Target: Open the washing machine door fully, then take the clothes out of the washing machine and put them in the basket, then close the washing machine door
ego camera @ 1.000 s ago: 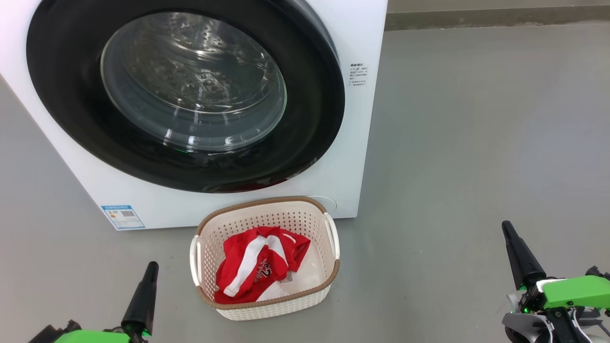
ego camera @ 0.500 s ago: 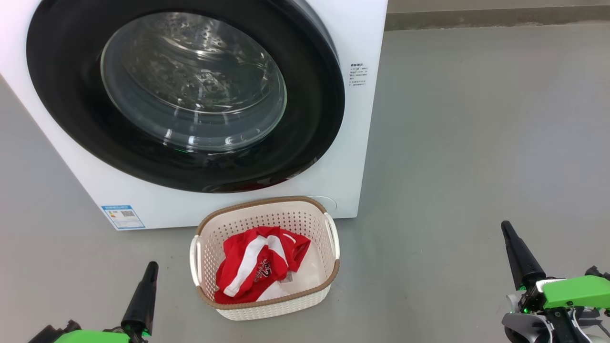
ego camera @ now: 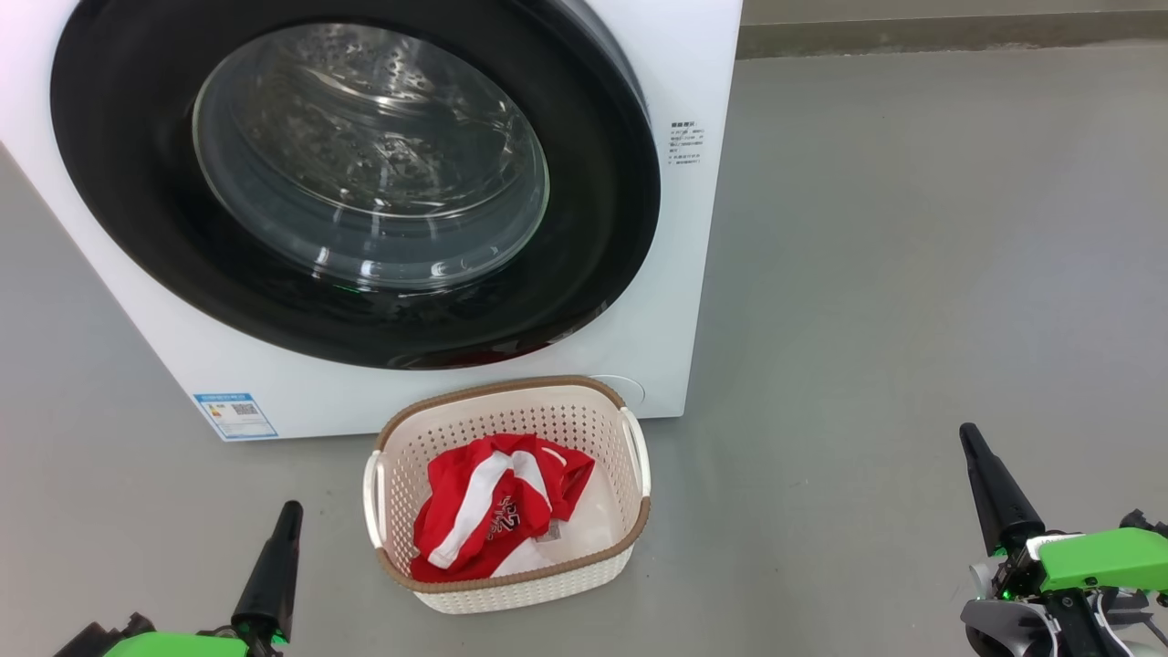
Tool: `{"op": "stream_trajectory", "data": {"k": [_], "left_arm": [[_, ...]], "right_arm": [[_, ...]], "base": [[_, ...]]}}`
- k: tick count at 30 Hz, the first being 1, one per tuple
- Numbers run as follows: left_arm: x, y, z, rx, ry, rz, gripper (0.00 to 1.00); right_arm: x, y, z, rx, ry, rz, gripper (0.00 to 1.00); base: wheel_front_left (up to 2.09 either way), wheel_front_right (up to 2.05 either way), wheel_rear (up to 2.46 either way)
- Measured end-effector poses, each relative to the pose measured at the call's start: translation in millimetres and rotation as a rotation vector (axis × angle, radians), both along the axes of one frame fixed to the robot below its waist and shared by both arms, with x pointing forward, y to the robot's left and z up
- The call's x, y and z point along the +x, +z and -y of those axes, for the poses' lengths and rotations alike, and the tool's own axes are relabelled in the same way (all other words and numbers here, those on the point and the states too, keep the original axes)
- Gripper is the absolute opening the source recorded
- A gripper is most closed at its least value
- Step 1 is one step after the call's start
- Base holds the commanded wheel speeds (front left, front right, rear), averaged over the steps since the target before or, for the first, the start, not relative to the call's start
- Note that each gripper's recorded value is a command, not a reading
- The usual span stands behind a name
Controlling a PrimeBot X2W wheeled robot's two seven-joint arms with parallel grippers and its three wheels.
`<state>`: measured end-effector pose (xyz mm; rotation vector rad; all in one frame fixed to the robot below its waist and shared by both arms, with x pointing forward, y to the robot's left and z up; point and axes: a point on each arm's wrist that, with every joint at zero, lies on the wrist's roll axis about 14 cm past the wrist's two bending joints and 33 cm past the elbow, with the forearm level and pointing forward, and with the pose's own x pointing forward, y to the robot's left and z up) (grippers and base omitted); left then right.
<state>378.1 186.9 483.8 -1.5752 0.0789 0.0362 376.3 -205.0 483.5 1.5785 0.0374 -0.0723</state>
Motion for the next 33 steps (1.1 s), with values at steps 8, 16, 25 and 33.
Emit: {"op": "stream_trajectory", "data": {"k": [8, 16, 25, 33], "left_arm": [[0.0, 0.0, -0.1, 0.000, 0.000, 0.000, 0.00], [0.0, 0.0, -0.2, 0.000, 0.001, 0.000, 0.00], [0.0, 0.0, -0.2, 0.000, 0.001, 0.000, 0.00], [0.0, 0.0, -0.4, 0.000, 0.001, 0.000, 0.00]], "right_arm": [[0.0, 0.0, 0.1, -0.001, -0.001, 0.000, 0.00], [0.0, 0.0, 0.3, 0.000, -0.001, 0.000, 0.00], [-0.1, -0.1, 0.3, 0.000, -0.001, 0.000, 0.00], [-0.1, -0.1, 0.3, 0.000, -0.001, 0.000, 0.00]], "base": [[0.00, 0.00, 0.00], [0.00, 0.00, 0.00], [0.00, 0.00, 0.00], [0.00, 0.00, 0.00]]}}
